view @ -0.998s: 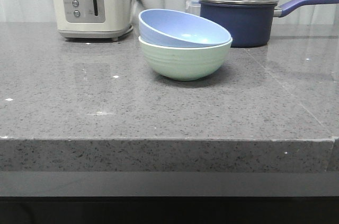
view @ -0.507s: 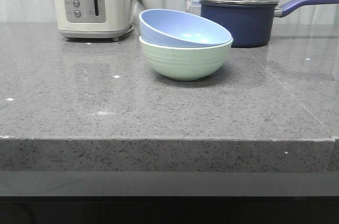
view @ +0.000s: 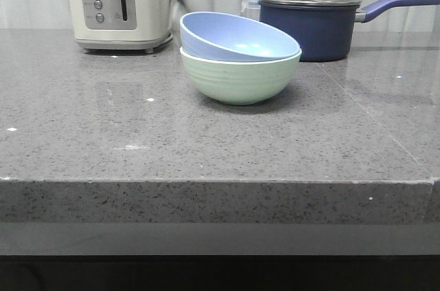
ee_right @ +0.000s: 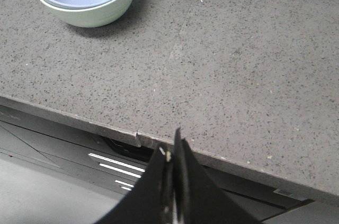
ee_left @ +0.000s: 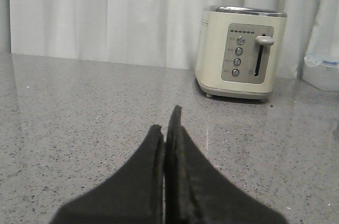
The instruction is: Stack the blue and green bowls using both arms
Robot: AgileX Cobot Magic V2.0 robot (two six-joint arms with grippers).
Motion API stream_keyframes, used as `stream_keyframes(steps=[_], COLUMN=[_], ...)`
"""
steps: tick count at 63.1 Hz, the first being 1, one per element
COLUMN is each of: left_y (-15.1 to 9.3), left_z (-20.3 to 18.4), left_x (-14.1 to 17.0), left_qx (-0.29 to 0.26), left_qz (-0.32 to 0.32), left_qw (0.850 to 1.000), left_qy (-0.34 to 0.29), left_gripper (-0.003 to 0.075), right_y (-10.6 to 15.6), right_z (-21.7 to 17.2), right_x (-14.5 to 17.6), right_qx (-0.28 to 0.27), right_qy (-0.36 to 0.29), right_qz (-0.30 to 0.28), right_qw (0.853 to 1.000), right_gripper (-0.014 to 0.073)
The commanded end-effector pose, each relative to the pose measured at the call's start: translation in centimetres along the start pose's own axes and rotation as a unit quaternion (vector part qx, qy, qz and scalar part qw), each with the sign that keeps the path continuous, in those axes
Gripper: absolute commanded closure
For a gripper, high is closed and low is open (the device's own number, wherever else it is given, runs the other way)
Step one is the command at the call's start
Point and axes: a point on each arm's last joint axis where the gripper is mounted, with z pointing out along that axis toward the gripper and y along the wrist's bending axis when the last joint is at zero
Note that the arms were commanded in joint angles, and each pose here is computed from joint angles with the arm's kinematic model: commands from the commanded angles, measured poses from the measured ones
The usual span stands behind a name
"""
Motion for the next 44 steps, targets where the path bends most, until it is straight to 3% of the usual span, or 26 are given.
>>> stream_keyframes(steps=[1,44], left_y=[-0.05,-0.24], left_z=[-0.18,-0.16], left_x=[-0.56,-0.33], left_qx=[0.004,0.021], left_qz=[0.001,0.016], left_qw=[0.999,0.999], left_qy=[-0.042,-0.029], left_gripper=[0.0740,0.0740], right_y=[-0.02,-0.02], right_z=[-0.42,-0.42], right_x=[-1.12,-1.12], right_qx=[0.005,0.005], right_qy=[-0.041,-0.041], right_qz=[-0.001,-0.001], right_qw=[0.999,0.999], right_gripper=[0.0649,0.0649])
